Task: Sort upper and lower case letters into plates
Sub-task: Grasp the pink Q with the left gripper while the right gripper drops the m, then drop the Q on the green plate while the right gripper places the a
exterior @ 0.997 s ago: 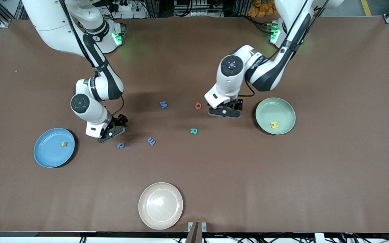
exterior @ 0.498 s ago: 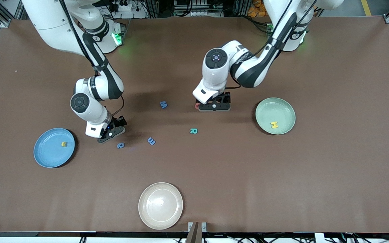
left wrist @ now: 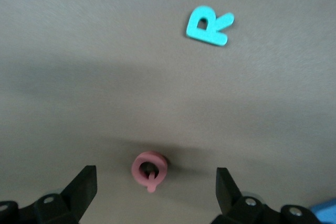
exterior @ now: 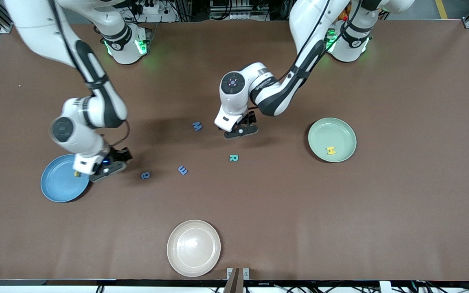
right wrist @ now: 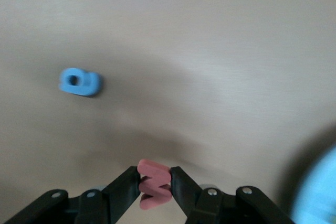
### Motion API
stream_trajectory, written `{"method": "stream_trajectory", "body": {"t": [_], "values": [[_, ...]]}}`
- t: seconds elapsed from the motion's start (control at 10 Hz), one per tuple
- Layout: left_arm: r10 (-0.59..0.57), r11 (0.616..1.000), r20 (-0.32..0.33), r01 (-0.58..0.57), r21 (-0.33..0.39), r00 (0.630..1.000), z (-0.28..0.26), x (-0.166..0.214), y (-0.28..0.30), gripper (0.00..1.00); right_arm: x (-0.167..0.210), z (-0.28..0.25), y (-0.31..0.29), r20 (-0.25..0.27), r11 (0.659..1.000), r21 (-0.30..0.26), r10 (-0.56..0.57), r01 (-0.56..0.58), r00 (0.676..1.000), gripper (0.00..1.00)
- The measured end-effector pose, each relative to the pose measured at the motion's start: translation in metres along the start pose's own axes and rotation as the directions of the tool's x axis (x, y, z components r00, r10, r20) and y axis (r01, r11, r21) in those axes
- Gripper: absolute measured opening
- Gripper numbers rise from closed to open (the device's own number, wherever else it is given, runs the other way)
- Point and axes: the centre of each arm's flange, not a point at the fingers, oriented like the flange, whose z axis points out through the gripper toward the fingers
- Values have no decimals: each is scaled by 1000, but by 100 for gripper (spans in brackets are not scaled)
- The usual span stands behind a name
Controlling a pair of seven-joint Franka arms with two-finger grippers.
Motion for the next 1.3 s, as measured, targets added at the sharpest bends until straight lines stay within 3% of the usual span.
{"method": "stream_trajectory", "body": {"t": [0.4, 0.5, 0.7, 0.9, 1.3], "values": [[40, 999, -7, -40, 13, 999, 7, 5, -3, 100, -53, -53, 148, -3, 998, -50, -38, 38, 999, 35], [41, 999, -2, -41, 22, 999, 11, 4, -5, 100, -58, -55, 159, -3, 998, -58, -33, 33, 999, 45], [42, 998, 10, -42, 40, 999, 24, 0, -12, 100, -45, -50, 148, -3, 998, -52, -41, 41, 999, 74], [43, 999, 2, -43, 12, 999, 36, -4, -17, 100, -13, -47, 107, -6, 999, -44, -6, 6, 1000, 100], [23, 1000, -2, -23, -2, 1000, 38, -4, -18, 100, 45, -23, -4, 28, 997, -12, 82, -82, 996, 100]]}}
